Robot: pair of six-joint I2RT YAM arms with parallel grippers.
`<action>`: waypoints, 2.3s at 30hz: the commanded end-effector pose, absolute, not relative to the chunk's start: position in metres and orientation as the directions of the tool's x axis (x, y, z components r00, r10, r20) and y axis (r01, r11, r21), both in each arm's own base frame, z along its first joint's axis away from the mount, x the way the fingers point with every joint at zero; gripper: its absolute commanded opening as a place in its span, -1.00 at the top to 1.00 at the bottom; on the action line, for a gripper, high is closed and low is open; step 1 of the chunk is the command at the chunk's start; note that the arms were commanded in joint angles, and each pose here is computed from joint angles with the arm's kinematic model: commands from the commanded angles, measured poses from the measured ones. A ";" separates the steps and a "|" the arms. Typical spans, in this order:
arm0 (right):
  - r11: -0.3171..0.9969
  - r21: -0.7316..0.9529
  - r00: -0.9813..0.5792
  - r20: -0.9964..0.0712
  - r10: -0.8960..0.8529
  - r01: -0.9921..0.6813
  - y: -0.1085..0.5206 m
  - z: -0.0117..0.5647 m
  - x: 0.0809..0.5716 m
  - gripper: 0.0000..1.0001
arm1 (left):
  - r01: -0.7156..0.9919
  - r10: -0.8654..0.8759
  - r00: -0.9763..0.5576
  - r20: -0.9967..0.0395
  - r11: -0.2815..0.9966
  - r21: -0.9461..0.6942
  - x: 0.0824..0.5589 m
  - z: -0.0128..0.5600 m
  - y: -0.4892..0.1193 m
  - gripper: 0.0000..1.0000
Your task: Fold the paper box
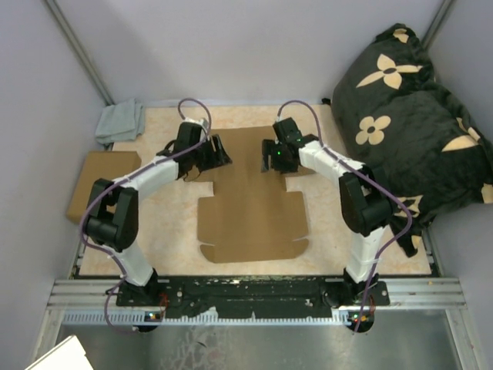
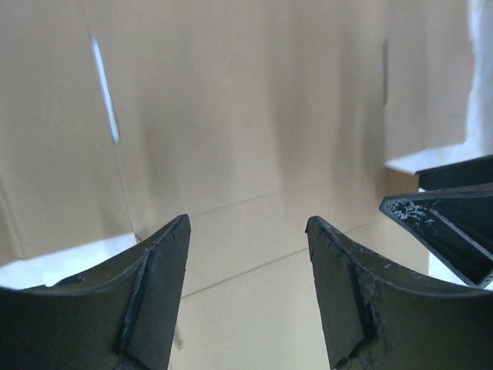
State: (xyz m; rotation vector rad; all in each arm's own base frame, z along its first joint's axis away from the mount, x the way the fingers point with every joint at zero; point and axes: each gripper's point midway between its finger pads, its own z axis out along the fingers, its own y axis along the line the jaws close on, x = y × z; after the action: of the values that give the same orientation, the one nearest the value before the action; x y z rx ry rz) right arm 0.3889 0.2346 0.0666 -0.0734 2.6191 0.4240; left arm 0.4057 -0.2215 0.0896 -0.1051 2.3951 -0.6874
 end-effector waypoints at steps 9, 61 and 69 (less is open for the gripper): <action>0.976 0.200 -0.703 -0.706 0.083 -0.086 0.196 0.172 0.509 -0.50 | 0.073 -0.320 -0.552 -0.770 0.901 -0.427 0.534 0.179 -0.175 -0.42; 0.942 0.312 -0.721 -0.680 0.130 -0.125 0.196 0.075 0.612 -0.31 | 0.028 -0.354 -0.630 -0.691 0.879 -0.475 0.624 0.065 -0.144 -0.30; 0.939 0.305 -0.709 -0.697 0.107 -0.158 0.200 0.090 0.608 -0.33 | 0.084 -0.349 -0.623 -0.700 0.860 -0.504 0.616 0.095 -0.164 -0.26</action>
State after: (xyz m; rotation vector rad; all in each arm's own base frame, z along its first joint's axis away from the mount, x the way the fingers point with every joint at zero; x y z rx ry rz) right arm 0.6067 0.1930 0.0650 0.0097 2.3688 0.4220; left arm 0.6181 -0.1483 0.0526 -0.2375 2.2209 -0.5659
